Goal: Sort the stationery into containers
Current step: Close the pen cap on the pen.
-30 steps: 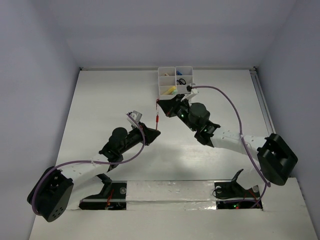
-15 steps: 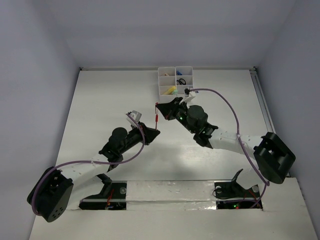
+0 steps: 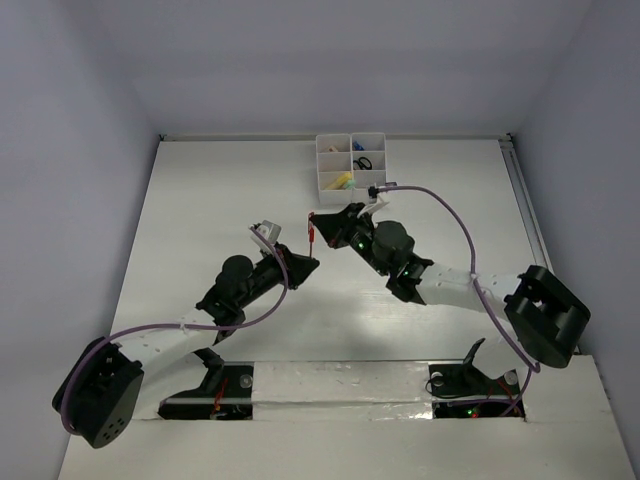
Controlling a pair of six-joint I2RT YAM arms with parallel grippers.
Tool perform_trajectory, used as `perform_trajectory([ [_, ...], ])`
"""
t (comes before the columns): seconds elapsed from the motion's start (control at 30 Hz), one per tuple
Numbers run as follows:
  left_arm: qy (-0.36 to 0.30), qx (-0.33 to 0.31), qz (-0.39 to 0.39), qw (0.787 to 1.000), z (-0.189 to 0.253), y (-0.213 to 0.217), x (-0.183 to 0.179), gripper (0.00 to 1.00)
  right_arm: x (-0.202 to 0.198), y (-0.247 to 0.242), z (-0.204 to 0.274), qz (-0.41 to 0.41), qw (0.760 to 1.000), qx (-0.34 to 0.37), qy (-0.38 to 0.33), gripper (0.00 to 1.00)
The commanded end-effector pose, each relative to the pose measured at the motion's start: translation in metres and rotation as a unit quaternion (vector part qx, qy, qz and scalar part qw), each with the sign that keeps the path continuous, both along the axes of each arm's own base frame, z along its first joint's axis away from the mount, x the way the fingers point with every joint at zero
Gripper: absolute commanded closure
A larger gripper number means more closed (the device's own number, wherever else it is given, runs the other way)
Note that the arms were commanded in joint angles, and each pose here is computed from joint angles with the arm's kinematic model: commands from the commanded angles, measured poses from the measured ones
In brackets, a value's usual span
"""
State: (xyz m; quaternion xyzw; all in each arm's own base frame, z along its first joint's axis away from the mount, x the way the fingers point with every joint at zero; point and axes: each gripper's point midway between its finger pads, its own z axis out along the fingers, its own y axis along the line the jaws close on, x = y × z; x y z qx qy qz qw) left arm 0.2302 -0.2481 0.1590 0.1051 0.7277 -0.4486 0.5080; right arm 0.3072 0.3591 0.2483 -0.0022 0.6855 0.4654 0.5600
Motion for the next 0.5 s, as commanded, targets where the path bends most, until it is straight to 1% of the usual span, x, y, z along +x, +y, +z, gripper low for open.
perform_trajectory([
  [0.0, -0.041, -0.036, -0.003, 0.999, 0.032, -0.002, 0.002, 1.00, -0.007, 0.003, 0.009, -0.004, 1.000, 0.020, -0.024, 1.00],
  [0.13, -0.045, -0.047, -0.007, 0.998, 0.039, -0.003, 0.000, 1.00, -0.015, 0.004, 0.008, -0.002, 0.999, 0.024, -0.038, 1.00],
  [0.3, -0.054, -0.071, -0.017, 0.996, 0.058, -0.004, -0.005, 1.00, -0.027, 0.006, 0.002, 0.017, 0.999, 0.004, -0.047, 1.00],
  [0.47, -0.060, -0.097, -0.015, 0.993, 0.075, -0.001, -0.010, 1.00, -0.052, 0.010, -0.020, 0.078, 0.997, -0.011, -0.010, 1.00],
])
